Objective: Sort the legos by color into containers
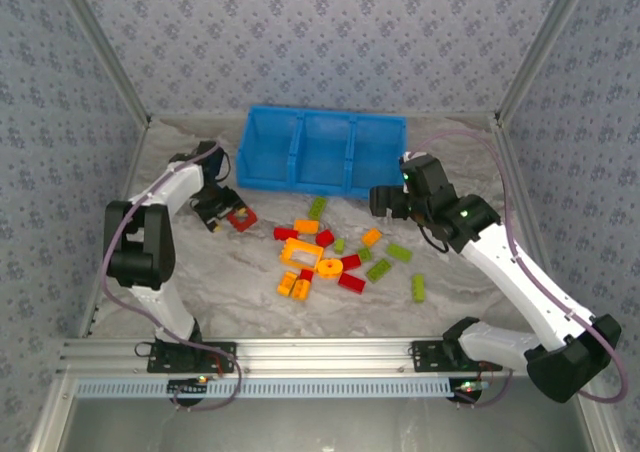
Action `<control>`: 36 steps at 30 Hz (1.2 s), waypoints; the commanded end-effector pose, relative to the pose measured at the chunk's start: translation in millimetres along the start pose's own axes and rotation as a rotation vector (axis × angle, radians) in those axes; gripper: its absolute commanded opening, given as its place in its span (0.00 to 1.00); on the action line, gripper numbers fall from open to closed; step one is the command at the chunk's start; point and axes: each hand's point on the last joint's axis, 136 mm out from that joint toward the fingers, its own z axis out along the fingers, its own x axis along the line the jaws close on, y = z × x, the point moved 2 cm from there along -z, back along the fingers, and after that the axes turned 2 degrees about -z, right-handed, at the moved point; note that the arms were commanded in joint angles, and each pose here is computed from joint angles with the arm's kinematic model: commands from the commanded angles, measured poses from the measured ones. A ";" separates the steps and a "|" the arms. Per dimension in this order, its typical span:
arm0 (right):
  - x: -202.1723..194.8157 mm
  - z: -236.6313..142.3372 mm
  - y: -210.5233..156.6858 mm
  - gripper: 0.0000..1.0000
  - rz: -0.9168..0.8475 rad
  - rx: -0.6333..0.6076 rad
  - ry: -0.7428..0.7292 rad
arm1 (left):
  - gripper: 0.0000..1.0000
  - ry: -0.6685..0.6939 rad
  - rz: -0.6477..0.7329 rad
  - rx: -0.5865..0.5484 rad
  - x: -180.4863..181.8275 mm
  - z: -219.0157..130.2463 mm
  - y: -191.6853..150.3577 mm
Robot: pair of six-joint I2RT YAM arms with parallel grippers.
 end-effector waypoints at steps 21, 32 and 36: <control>47.5 -16.0 22.0 0.99 0.017 -0.209 0.346 | 0.14 0.024 -0.008 -0.003 0.6 34.7 4.7; 54.7 -18.3 31.7 0.99 -0.022 -0.279 0.389 | 0.00 0.058 -0.009 -0.080 5.4 -22.6 -8.4; 53.9 -21.6 47.0 1.00 -0.027 -0.312 0.359 | 0.00 0.003 -0.001 -0.155 -7.0 -76.3 -4.6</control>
